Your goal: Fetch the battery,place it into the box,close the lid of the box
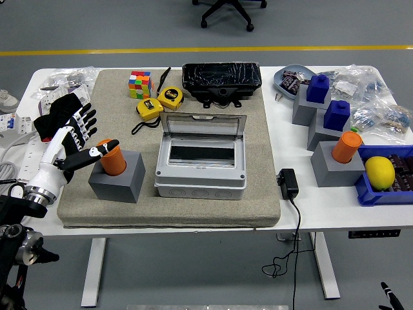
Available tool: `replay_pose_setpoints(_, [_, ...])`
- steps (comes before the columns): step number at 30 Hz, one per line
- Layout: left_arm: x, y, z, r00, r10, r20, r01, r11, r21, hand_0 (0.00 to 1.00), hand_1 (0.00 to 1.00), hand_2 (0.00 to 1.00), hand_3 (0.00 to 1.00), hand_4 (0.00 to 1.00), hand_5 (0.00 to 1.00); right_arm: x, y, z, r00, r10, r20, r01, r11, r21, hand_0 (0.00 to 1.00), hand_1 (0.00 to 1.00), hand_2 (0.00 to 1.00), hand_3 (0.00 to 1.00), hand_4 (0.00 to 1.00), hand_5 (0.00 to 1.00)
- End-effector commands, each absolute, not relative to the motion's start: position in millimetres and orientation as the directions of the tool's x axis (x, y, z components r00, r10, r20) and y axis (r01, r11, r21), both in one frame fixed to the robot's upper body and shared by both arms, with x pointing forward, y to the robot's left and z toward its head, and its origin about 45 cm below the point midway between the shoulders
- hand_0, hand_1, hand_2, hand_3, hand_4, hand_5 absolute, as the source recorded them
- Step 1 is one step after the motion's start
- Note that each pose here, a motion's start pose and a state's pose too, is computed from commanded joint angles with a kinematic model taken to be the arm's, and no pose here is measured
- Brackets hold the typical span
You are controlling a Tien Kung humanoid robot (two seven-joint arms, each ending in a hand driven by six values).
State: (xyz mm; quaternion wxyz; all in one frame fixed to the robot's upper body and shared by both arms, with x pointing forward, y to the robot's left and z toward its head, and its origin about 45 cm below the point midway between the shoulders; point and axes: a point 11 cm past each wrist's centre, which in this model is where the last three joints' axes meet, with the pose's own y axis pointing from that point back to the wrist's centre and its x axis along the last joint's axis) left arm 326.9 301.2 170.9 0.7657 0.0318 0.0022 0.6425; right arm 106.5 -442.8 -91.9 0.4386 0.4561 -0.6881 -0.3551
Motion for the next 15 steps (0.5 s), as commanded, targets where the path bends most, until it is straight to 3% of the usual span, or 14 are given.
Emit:
replay_pose_setpoints(1, [327.0, 300.5, 170.8, 0.178, 0.983, 0.034, -0.983, 0.176, 0.052, 0.905, 0.994, 0.983, 0.933, 0.998, 0.002, 106.5, -442.8, -92.0, -0.199, -0.939, 0.280, -0.316, 0.332, 0.889, 0.882, 0.794, 0.762, 0.792, 0.998, 0.998])
replay_pose_setpoints(15, [327.8, 285.0, 161.6, 0.209, 0.978, 0.015, -0.976, 0.208, 0.061, 0.895, 0.970, 0.942, 0.899, 0.998, 0.002, 105.3, -441.7, -92.6, -0.204, -0.939, 0.276, -0.315, 0.330, 0.890, 0.883, 0.794, 0.761, 0.791, 0.998, 0.998])
